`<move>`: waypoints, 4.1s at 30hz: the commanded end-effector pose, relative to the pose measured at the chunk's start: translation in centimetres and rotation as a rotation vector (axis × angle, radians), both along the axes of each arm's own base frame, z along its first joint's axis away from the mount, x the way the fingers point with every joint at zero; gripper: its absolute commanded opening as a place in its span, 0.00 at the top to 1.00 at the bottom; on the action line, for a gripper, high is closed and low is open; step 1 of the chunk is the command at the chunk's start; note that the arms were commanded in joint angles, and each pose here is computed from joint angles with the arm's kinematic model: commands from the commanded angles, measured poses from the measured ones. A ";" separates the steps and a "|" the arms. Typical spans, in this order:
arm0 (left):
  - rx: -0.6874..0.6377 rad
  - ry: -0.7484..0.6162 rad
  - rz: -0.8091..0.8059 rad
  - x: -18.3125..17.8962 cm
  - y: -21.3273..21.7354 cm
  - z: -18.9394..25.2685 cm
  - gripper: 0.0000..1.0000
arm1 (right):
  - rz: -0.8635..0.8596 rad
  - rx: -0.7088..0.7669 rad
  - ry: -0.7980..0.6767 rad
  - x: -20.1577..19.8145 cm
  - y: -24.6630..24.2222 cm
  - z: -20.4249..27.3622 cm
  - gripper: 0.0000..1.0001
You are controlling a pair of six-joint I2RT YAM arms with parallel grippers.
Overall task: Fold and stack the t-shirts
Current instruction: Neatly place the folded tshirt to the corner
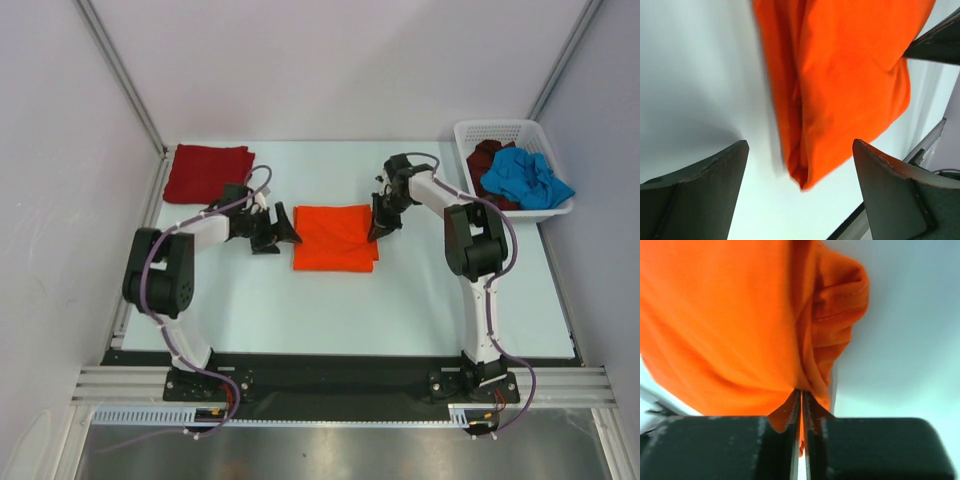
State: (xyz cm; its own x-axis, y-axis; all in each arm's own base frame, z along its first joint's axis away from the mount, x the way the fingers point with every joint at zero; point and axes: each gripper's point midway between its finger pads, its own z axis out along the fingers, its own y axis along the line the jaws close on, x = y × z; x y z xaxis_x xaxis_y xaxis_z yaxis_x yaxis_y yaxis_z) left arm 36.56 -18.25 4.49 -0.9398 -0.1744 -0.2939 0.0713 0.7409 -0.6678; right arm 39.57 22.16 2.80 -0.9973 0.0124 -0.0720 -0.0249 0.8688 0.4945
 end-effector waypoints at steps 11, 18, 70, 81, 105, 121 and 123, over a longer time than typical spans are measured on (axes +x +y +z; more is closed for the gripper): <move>-0.061 -0.244 0.318 -1.7 5.8 14.7 0.03 | 0.298 -0.339 -0.682 -0.6 5.1 13.8 0.32; -0.098 -0.191 0.551 -3.9 9.8 14.3 0.00 | 0.708 -0.421 -1.248 -7.3 13.5 14.1 0.00; -0.235 -0.044 0.589 -6.7 12.4 5.6 0.02 | 1.173 -0.507 -1.376 -7.6 20.1 2.0 0.59; -0.259 -0.020 0.574 -6.0 12.5 5.4 0.03 | 1.160 -0.452 -1.334 -9.1 20.2 2.5 0.47; -0.276 0.034 0.545 -5.5 13.1 3.8 0.02 | 1.098 -0.395 -1.287 -7.6 20.4 2.5 0.87; -0.365 0.171 0.380 -1.8 5.6 4.1 0.01 | 0.945 -0.353 -1.352 -6.4 18.7 7.8 1.00; -0.349 0.205 0.365 -1.4 5.5 3.2 0.00 | 0.915 -0.344 -1.352 -6.2 18.3 8.3 1.00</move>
